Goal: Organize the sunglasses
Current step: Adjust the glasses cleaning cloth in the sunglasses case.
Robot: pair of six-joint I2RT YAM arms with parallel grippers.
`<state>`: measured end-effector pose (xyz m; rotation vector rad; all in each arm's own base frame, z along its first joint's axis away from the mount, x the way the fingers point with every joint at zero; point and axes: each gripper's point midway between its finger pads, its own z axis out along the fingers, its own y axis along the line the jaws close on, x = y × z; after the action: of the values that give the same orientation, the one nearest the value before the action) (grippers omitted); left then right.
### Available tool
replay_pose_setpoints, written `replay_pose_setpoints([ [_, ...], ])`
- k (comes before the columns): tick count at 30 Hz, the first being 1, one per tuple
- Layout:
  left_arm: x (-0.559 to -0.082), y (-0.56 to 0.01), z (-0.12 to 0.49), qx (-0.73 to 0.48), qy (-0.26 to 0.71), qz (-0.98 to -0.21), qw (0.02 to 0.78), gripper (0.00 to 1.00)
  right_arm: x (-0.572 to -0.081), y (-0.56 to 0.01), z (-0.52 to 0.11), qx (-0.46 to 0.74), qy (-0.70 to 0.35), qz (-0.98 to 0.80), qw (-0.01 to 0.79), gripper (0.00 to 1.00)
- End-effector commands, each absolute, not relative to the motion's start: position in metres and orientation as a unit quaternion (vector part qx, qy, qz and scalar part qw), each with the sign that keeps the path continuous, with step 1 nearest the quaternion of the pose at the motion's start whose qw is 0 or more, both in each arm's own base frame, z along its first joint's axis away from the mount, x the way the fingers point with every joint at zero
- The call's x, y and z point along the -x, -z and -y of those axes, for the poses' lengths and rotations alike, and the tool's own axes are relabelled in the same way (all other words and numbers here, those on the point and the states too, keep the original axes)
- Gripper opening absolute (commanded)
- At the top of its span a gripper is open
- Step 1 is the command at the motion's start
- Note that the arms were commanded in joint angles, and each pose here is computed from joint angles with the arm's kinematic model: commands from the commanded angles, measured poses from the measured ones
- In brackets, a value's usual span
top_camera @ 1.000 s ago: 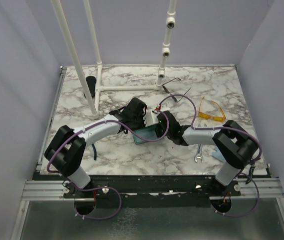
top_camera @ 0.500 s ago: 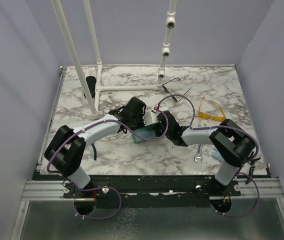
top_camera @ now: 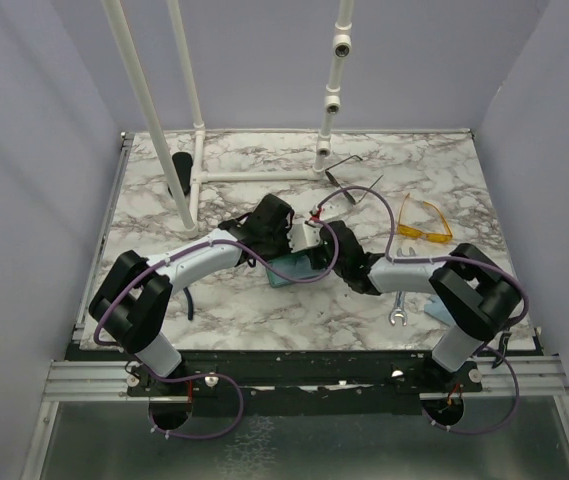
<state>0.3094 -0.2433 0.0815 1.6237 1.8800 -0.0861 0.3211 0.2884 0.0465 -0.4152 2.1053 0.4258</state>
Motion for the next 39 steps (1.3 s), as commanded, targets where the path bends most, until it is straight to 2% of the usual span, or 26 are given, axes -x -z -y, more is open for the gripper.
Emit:
replay_pose_setpoints([
  [1, -0.302, -0.079, 0.252, -0.63, 0.051, -0.706, 0.318, 0.0, -0.327, -0.064, -0.292, 0.163, -0.184, -0.837, 0.49, 0.0],
  [18, -0.302, -0.082, 0.251, -0.63, 0.048, -0.705, 0.323, 0.0, -0.318, -0.024, -0.273, 0.173, -0.156, -0.859, 0.457, 0.02],
  [20, -0.303, -0.081, 0.251, -0.63, 0.048, -0.705, 0.322, 0.0, -0.315, -0.024, -0.269, 0.176, -0.148, -0.863, 0.45, 0.09],
  [22, -0.303, -0.082, 0.25, -0.63, 0.045, -0.705, 0.323, 0.0, -0.312, -0.028, -0.268, 0.181, -0.148, -0.864, 0.446, 0.26],
  [23, -0.303, -0.082, 0.25, -0.63, 0.046, -0.705, 0.323, 0.0, -0.311, -0.032, -0.269, 0.184, -0.149, -0.863, 0.445, 0.31],
  [27, -0.303, -0.08, 0.249, -0.63, 0.043, -0.706, 0.321, 0.0, -0.312, -0.058, -0.271, 0.189, -0.158, -0.856, 0.455, 0.38],
  [35, -0.305, -0.079, 0.249, -0.627, 0.042, -0.707, 0.323, 0.0, -0.299, -0.087, -0.267, 0.202, -0.177, -0.845, 0.462, 0.4],
  [39, -0.305, -0.079, 0.251, -0.627, 0.044, -0.708, 0.323, 0.0, -0.28, -0.081, -0.28, 0.223, -0.237, -0.832, 0.45, 0.31],
])
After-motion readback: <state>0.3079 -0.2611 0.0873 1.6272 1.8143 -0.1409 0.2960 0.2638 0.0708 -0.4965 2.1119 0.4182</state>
